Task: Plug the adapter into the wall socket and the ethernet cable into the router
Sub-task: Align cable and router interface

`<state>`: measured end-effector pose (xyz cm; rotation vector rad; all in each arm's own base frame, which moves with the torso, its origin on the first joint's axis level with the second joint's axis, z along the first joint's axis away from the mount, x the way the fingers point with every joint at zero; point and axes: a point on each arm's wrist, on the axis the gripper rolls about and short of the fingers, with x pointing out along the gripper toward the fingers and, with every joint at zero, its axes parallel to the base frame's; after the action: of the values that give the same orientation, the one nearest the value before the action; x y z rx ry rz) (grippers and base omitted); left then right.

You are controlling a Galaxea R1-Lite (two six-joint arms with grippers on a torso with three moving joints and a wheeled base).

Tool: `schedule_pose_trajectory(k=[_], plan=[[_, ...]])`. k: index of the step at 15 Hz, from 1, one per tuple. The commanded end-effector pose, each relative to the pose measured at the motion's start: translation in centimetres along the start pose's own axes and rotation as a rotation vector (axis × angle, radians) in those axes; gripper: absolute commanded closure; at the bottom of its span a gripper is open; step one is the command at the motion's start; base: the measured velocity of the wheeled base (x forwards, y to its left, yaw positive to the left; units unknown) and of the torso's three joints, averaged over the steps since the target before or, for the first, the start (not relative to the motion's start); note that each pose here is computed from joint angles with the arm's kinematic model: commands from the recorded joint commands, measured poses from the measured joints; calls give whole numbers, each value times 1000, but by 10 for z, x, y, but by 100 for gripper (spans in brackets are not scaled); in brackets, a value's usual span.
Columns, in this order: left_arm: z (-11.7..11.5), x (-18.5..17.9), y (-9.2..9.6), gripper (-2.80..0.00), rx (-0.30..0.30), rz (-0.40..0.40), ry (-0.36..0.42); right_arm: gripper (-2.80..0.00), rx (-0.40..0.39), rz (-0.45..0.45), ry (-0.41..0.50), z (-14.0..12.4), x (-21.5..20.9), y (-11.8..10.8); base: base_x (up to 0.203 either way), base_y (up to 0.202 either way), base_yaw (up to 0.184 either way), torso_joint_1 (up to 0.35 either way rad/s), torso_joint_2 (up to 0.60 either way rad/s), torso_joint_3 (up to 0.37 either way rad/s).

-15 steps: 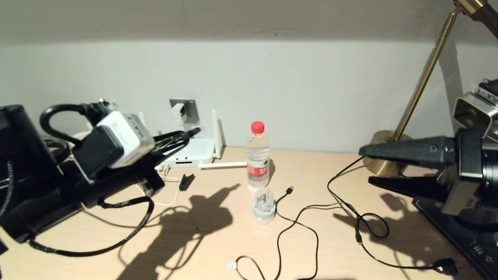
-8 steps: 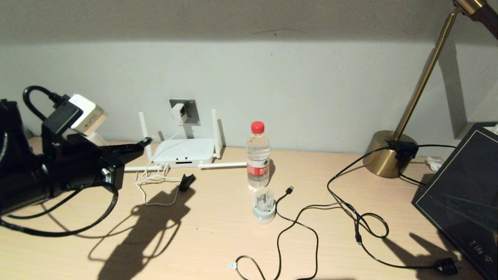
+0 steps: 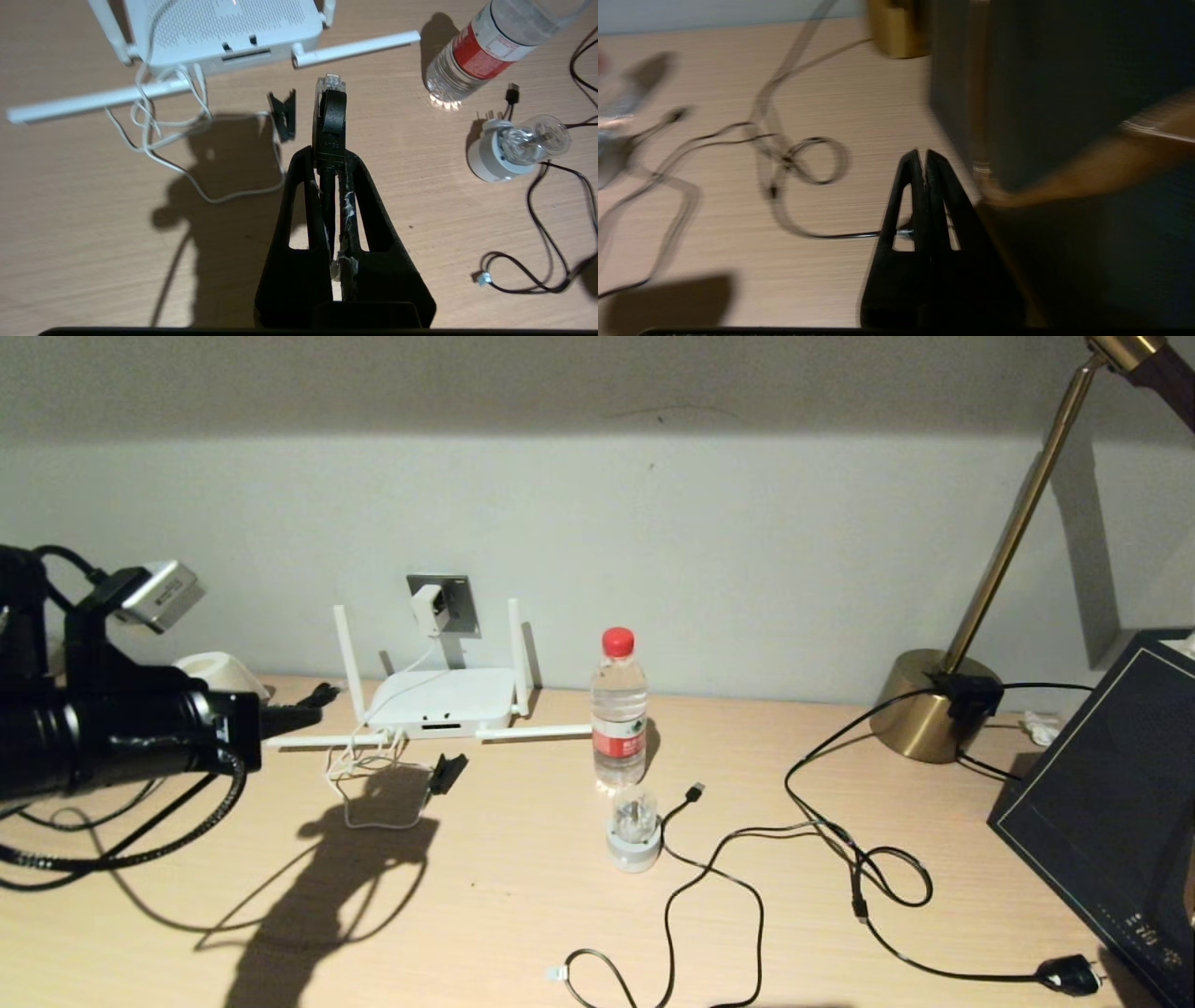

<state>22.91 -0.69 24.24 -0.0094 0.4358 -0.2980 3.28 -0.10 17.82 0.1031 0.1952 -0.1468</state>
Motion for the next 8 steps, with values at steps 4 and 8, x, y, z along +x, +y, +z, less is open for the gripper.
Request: schedule_pose_trajectory(k=[4,8], plan=[[-2,5,-1,0,-112,-98,30,0,-54,-173,-100,-19,-30,-11,0,0,0,0,0,0],[-2,5,-5,0,-187,-109,38,0,-153,5,30,-71,-25,-12,0,0,0,0,0,0]])
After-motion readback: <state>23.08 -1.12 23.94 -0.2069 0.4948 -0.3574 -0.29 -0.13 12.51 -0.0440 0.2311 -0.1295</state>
